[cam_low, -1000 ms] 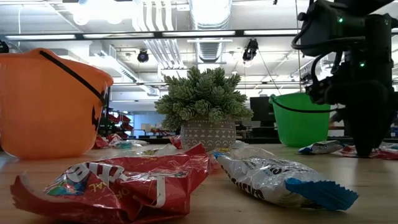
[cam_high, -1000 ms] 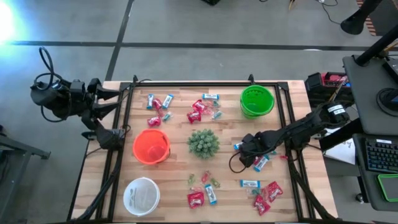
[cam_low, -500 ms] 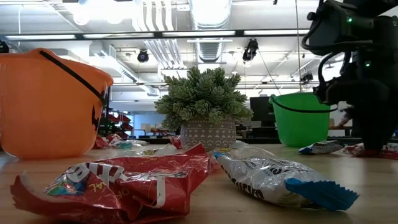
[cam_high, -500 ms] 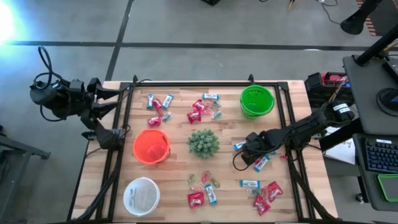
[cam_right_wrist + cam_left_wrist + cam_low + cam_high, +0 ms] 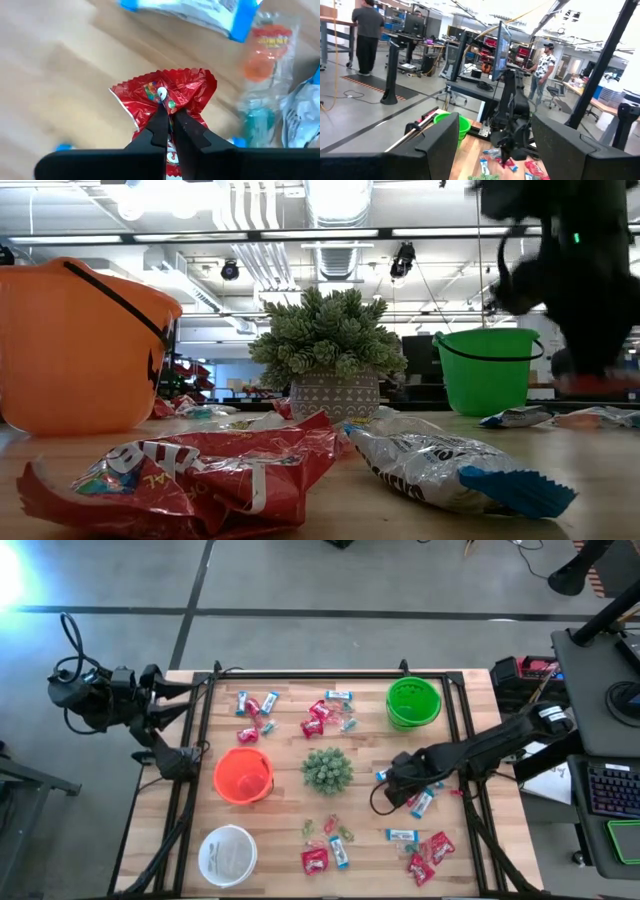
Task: Sort candy
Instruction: Put the red candy into the green bucket, then put the blue gummy into the orange bucket
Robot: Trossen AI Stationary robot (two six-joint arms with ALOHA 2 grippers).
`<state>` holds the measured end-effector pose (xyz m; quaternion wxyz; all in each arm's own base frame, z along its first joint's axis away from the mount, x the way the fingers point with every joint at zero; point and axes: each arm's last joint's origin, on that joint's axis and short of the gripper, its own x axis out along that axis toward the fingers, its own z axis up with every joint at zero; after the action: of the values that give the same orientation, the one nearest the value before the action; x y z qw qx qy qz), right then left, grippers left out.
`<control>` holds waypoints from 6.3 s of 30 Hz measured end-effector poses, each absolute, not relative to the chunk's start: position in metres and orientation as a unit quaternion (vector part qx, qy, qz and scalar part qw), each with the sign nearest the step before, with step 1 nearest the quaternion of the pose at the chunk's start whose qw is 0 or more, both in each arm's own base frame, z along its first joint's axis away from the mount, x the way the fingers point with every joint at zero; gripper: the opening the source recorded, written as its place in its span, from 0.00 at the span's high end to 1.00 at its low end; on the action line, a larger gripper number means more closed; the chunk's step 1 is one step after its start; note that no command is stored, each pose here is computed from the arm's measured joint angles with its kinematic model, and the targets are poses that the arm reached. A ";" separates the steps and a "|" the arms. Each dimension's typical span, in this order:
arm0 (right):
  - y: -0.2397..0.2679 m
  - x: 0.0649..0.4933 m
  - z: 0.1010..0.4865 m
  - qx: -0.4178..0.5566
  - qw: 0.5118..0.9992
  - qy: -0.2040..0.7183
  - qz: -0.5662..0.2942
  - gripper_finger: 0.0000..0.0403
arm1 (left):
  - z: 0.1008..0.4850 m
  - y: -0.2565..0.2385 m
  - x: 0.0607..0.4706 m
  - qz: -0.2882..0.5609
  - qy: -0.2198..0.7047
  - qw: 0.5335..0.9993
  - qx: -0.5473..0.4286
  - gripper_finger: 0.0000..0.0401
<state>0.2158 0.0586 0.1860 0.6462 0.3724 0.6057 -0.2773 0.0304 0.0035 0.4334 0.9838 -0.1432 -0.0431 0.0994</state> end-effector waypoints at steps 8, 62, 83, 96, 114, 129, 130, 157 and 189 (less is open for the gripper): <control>0.054 0.222 0.241 0.340 0.685 0.580 -0.280 0.98 | 0.433 0.004 0.030 0.116 -0.041 0.985 -0.117 0.42; -0.126 0.191 0.329 0.253 0.685 0.521 -0.442 0.65 | 0.426 0.010 0.028 0.173 -0.023 0.981 -0.086 0.36; -0.127 0.191 0.329 0.281 0.674 0.500 -0.465 0.59 | 0.414 0.055 -0.009 0.279 -0.036 0.955 -0.091 0.42; -0.127 0.192 0.330 0.264 0.684 0.508 -0.452 0.59 | 0.450 0.074 -0.012 0.262 -0.039 0.955 -0.130 0.49; -0.126 0.190 0.329 0.249 0.685 0.528 -0.436 0.59 | 0.454 0.093 0.005 0.130 -0.016 0.984 -0.117 0.50; -0.125 0.188 0.328 0.245 0.680 0.541 -0.430 0.60 | 0.498 0.040 0.013 0.226 -0.014 0.972 -0.062 0.52; -0.125 0.188 0.328 0.241 0.682 0.543 -0.427 0.60 | 0.504 0.035 0.014 0.238 -0.014 0.969 -0.058 0.52; -0.121 0.192 0.328 0.211 0.725 0.583 -0.299 0.58 | 0.620 -0.090 0.133 0.181 -0.153 0.953 -0.189 0.52; -0.117 0.194 0.328 0.266 0.738 0.575 -0.234 0.58 | 0.555 -0.007 0.151 0.331 0.161 0.930 -0.009 0.52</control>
<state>0.1939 -0.1166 0.3278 0.7378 0.2657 0.5747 -0.2340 0.1506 -0.0073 0.5554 0.9298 -0.0085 0.1606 0.3310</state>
